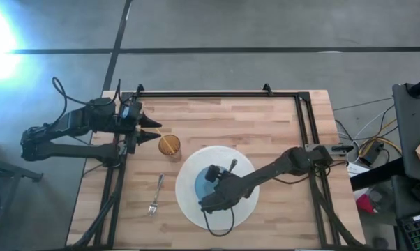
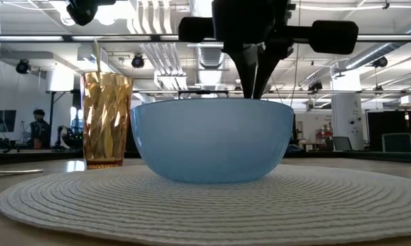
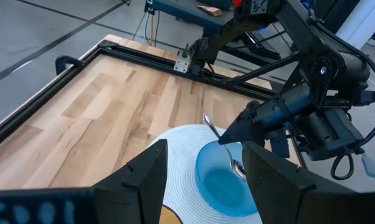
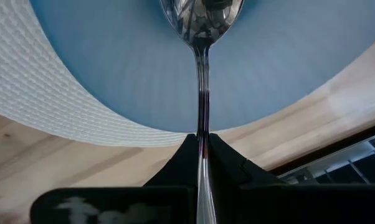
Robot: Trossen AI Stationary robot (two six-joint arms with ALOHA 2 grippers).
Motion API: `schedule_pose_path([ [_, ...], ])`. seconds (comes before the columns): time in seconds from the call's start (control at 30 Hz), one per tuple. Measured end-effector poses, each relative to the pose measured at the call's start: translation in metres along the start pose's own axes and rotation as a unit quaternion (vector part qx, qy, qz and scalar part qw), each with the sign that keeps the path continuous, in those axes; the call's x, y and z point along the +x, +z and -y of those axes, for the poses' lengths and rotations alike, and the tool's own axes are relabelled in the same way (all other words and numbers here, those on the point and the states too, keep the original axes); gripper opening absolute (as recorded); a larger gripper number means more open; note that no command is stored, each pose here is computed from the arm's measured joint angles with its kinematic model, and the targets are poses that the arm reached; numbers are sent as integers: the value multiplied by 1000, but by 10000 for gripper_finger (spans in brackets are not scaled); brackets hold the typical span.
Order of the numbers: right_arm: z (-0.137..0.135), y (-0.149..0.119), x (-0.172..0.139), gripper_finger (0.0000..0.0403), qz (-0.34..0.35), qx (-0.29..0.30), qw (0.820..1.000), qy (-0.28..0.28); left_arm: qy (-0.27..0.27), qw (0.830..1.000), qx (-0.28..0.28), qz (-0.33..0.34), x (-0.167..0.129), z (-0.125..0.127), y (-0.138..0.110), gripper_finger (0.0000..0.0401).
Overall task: Pick & Place Utensil
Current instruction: Put the silver spoon into the blue bowl on the white mat
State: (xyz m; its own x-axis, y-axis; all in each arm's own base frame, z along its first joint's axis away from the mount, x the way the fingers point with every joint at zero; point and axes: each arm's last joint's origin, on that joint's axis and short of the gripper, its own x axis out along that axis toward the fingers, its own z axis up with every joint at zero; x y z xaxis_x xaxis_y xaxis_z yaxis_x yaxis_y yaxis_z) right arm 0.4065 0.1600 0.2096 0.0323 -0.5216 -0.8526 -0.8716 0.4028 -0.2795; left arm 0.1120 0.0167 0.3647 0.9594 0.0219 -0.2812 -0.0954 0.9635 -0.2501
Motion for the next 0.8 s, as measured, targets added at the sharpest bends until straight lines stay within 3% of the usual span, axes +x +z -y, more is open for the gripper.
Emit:
schedule_pose_path([
  [0.23,-1,0,0,12,13,-12,1000,19,0,1000,-2,0,0,0,0,200],
  [0.8,4,3,2,13,23,-40,999,3,0,1000,-2,-2,0,0,0,200],
])
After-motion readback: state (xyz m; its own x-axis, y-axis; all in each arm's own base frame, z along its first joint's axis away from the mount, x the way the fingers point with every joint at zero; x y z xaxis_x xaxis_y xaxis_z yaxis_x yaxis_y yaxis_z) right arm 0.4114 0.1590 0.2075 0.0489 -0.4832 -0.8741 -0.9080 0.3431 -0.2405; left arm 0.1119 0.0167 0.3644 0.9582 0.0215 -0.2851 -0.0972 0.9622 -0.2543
